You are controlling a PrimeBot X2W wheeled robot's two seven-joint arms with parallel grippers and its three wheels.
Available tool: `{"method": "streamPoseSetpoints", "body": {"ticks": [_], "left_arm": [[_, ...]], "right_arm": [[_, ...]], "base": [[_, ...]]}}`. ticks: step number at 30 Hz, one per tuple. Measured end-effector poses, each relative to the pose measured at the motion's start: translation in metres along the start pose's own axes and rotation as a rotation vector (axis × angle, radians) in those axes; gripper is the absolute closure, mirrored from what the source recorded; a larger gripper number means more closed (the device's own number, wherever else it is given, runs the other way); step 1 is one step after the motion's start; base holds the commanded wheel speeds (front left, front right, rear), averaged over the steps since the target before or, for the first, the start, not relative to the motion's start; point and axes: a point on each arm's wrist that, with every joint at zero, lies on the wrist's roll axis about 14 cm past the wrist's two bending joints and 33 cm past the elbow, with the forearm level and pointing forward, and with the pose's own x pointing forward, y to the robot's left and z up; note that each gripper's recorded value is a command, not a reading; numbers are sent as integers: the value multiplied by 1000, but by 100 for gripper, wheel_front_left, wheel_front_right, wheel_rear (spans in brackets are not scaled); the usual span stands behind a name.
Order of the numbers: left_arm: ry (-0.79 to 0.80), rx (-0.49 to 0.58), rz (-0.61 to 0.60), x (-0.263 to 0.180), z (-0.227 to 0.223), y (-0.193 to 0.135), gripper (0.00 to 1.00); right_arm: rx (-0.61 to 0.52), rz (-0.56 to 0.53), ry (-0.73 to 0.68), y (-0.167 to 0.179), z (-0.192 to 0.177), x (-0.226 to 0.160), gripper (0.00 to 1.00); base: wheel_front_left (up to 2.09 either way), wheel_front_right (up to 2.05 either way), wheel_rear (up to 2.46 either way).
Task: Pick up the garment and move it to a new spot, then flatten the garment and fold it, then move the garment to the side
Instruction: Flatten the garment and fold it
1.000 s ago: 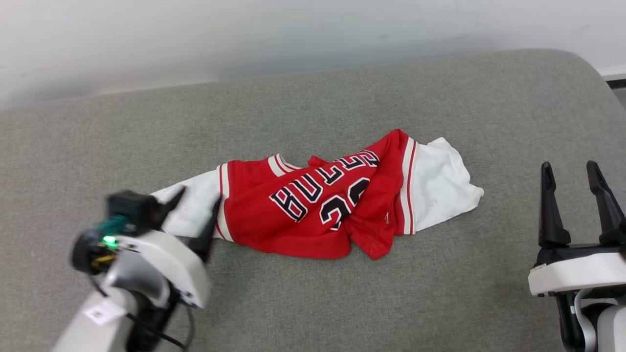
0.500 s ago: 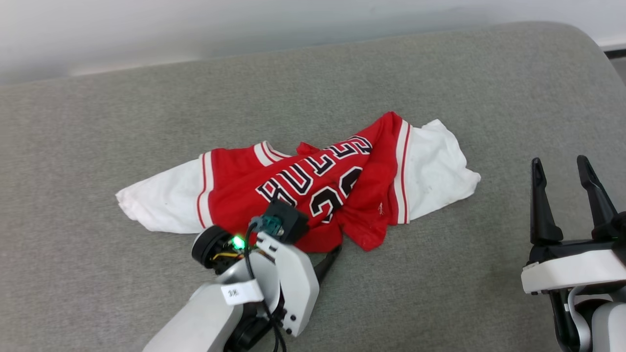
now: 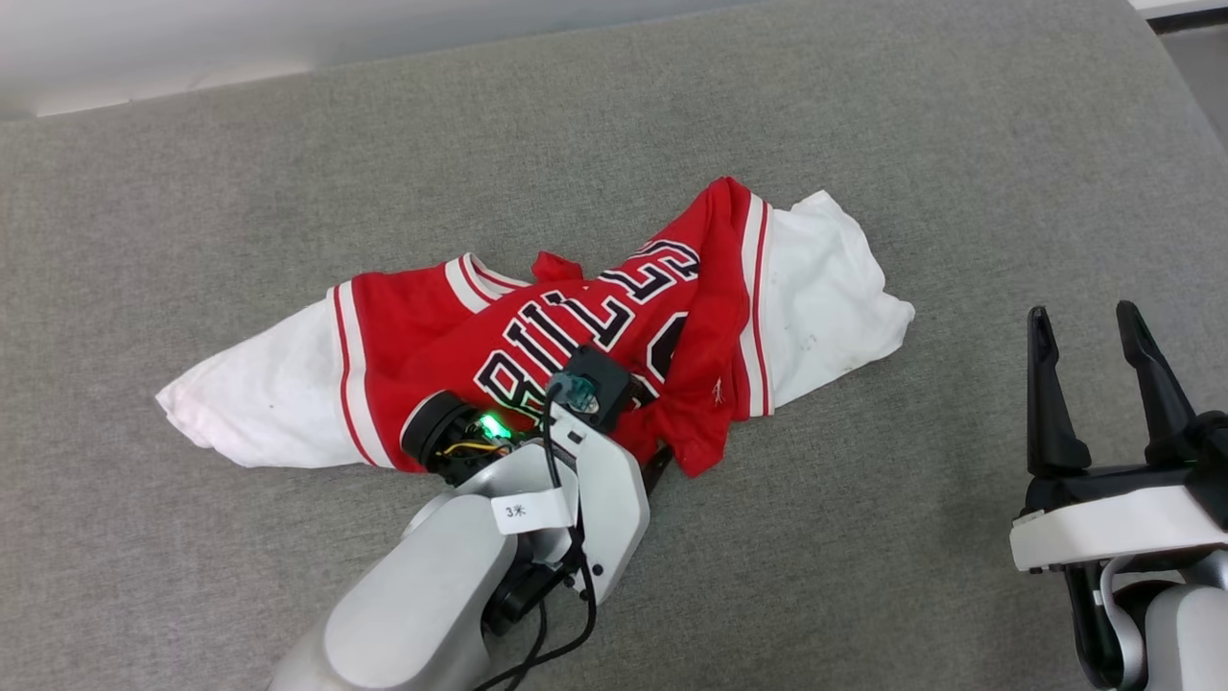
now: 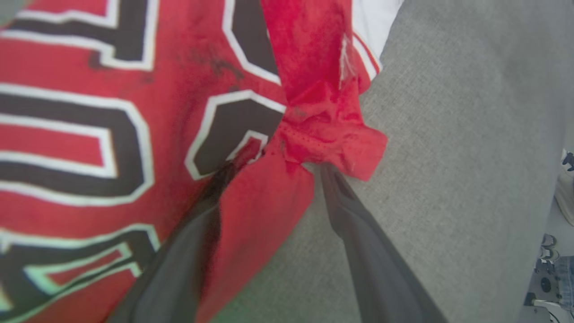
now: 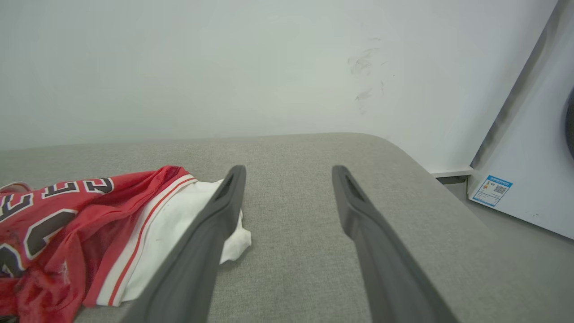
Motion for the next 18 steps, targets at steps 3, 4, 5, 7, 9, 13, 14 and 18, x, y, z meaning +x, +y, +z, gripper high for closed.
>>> {"method": "streamPoseSetpoints", "body": {"ticks": [3, 4, 5, 7, 9, 13, 14, 18], "left_arm": [[32, 13, -12, 6, -7, 0, 0], [36, 14, -16, 8, -8, -1, 0], [44, 9, -24, 10, -10, -2, 24], [52, 4, -38, 11, -11, -5, 100], [61, 2, -52, 10, -14, -7, 100], [63, 9, -87, 5, -14, -20, 100], [63, 5, -102, 3, -14, -27, 100], [60, 26, -163, -8, -13, -56, 100]], "right_arm": [[3, -2, 7, 0, -3, 1, 0], [3, -1, 5, 0, -3, 2, 0], [3, 0, 3, 0, -3, 3, 0], [4, 1, 1, 1, -2, 4, 0], [6, 1, 1, 1, -2, 3, 0], [12, 3, -12, 1, 3, 1, 0], [13, 2, -18, 1, 5, 1, 0], [15, 2, -50, 0, 17, -3, 0]], "base": [[0, 0, 0], [0, 0, 0], [0, 0, 0], [0, 0, 0], [0, 0, 0], [0, 0, 0], [0, 0, 0], [0, 0, 0]]}}
